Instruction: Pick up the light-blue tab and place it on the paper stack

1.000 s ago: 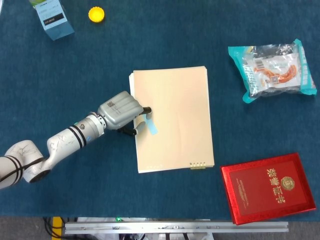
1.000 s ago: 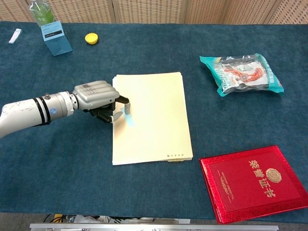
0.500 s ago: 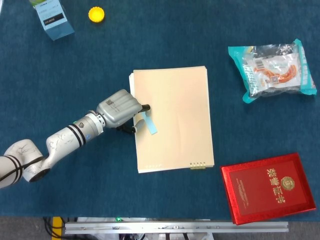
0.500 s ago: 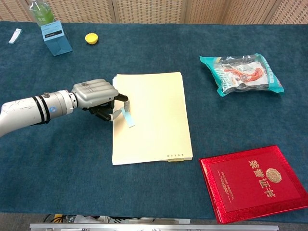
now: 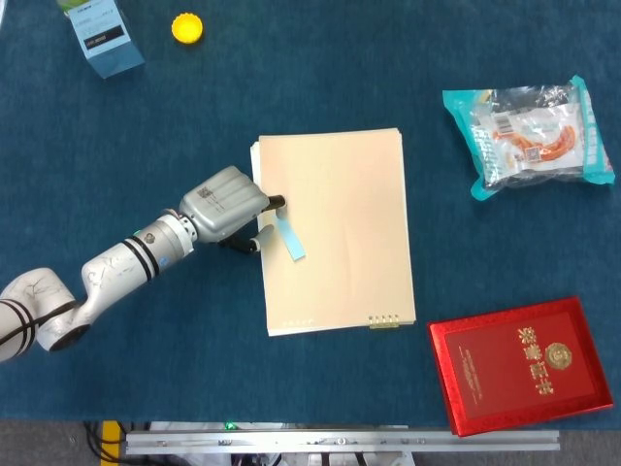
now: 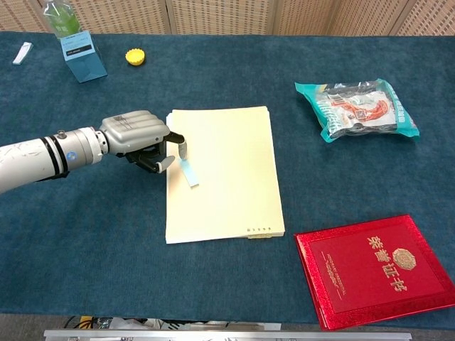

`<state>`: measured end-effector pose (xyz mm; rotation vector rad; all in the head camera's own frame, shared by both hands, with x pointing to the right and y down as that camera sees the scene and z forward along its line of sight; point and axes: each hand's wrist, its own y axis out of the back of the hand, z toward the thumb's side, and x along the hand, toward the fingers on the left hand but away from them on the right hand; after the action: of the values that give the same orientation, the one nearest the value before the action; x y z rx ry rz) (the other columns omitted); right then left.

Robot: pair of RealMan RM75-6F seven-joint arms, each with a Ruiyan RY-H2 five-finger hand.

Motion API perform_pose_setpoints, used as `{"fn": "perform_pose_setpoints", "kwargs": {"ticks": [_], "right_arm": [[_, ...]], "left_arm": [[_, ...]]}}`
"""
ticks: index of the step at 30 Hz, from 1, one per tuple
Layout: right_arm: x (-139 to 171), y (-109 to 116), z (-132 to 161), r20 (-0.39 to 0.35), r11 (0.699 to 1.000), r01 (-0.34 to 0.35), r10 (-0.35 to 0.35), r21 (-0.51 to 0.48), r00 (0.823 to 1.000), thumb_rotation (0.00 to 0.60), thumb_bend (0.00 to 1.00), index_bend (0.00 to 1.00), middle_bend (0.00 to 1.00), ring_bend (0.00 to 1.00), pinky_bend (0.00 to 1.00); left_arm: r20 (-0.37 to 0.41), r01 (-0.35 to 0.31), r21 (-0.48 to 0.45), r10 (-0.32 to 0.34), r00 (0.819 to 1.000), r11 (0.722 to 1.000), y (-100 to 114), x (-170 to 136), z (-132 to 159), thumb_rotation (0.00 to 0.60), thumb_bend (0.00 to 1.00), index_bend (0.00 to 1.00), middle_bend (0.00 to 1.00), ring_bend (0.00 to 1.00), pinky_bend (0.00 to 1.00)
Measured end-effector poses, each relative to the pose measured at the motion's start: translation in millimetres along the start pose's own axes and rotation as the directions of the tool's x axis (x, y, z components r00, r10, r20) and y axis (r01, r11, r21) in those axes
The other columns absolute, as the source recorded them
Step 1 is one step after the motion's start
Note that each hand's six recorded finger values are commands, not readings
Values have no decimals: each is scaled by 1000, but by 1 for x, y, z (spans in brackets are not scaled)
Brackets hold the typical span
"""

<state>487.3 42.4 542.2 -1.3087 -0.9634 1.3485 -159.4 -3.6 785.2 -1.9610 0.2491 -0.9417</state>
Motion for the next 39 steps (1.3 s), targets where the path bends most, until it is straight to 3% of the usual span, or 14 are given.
{"fn": "perform_pose_setpoints", "kwargs": {"ticks": [18,23,26,29,32,36,38,39], "right_arm": [[3,3,0,0,1000,9,-9,-2,1000,600,126,164,380,386,463],[2,4,-2,1,1000,5,-5,-4,1000,600,125,164,380,386,463],[0,3,-5,7,1000,-1,2,-10,1000,600,125,164,380,386,463],[-2,1,-7,12,1000,-9,9,-15,1000,600,126,164,380,387,463],[-5,-2,-11,19,1000,-18,19,-14,1000,600,126,164,380,389,463],[-8,-8,-16,28,999,-37,37,-10,999,600,126,164,380,379,462],[-9,-12,-17,27,999,-44,45,-9,999,600,127,164,380,375,461],[-9,-13,-17,25,999,-48,48,-8,999,600,127,164,380,375,461]], "left_arm": [[-9,0,2,0,1000,1000,-3,-3,-2,349,558,331,913,914,778],[-32,-67,-30,66,997,997,10,-11,-7,335,549,254,800,759,765],[-82,-138,-65,132,988,988,23,-23,-19,343,549,221,706,635,689],[-160,-209,-95,192,968,973,35,-40,-37,325,515,221,636,569,615],[-253,-266,-110,232,939,958,42,-61,-56,252,450,219,546,509,543],[-395,-353,-115,283,874,929,49,-102,-85,208,430,219,499,479,485],[-450,-386,-106,302,841,916,49,-123,-95,245,430,219,476,454,463],[-482,-404,-96,312,818,910,49,-137,-100,302,429,219,466,441,452]]}}
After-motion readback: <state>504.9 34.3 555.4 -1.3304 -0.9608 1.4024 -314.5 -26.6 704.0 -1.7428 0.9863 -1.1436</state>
